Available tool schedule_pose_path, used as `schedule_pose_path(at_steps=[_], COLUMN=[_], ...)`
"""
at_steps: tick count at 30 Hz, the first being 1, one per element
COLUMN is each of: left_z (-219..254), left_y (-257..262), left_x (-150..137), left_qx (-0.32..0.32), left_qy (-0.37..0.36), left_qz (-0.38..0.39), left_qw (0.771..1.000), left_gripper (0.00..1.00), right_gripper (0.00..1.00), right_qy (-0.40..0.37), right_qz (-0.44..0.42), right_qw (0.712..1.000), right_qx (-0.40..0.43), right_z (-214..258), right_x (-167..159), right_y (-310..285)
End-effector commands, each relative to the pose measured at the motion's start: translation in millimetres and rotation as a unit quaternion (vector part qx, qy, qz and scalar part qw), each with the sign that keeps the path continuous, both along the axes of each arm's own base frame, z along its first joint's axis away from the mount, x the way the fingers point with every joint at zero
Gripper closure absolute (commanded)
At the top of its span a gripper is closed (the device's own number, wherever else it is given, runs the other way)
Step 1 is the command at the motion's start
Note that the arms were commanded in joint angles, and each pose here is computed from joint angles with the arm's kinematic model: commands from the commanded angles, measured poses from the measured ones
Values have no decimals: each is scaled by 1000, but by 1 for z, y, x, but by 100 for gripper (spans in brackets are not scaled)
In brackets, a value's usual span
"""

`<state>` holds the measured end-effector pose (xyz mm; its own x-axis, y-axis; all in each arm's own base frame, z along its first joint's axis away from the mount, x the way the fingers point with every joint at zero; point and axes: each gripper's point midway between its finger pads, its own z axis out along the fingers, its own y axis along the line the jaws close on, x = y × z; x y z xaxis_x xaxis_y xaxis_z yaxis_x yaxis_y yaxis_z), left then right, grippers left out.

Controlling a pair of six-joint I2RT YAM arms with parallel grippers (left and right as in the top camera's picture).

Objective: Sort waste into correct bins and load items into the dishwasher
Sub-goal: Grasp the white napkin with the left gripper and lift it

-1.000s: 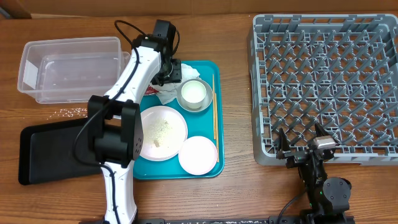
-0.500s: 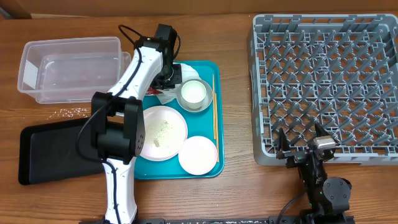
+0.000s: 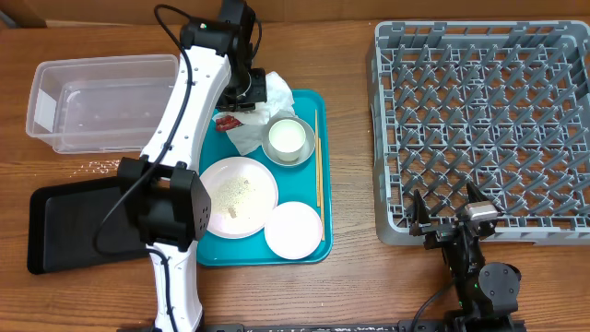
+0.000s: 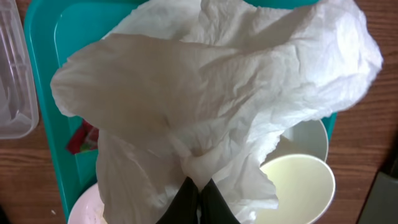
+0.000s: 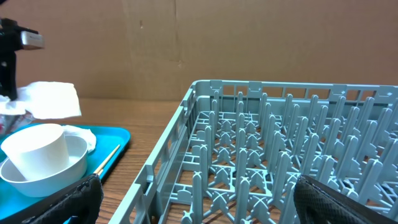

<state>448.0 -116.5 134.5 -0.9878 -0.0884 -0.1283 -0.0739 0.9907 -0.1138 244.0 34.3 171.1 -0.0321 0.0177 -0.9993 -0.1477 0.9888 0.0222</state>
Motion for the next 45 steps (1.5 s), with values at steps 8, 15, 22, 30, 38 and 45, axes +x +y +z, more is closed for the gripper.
schedule_pose_path(at_steps=[8, 15, 22, 30, 38, 45], left_z=[10, -7, -44, -58, -43, -27], left_y=[22, 30, 34, 32, 16, 15], left_x=[4, 29, 9, -7, 0, 1], left_qx=[57, 81, 85, 81, 40, 36], left_qy=[-23, -69, -21, 12, 2, 0], left_qz=[31, 49, 89, 84, 56, 56], left_qw=[998, 993, 992, 993, 998, 998], left_gripper=[96, 96, 96, 82, 96, 80], right_gripper=[0, 0, 0, 0, 0, 0], right_qy=[-3, -3, -3, -3, -3, -3], right_qz=[-6, -6, -6, -6, -6, -6], right_qw=[1000, 1000, 1000, 1000, 1000, 1000], right_qx=[0, 0, 0, 0, 0, 0], right_z=[-1, -1, -1, -1, -1, -1], right_x=[0, 0, 0, 0, 0, 0], right_y=[-2, -2, -2, -2, -2, -2])
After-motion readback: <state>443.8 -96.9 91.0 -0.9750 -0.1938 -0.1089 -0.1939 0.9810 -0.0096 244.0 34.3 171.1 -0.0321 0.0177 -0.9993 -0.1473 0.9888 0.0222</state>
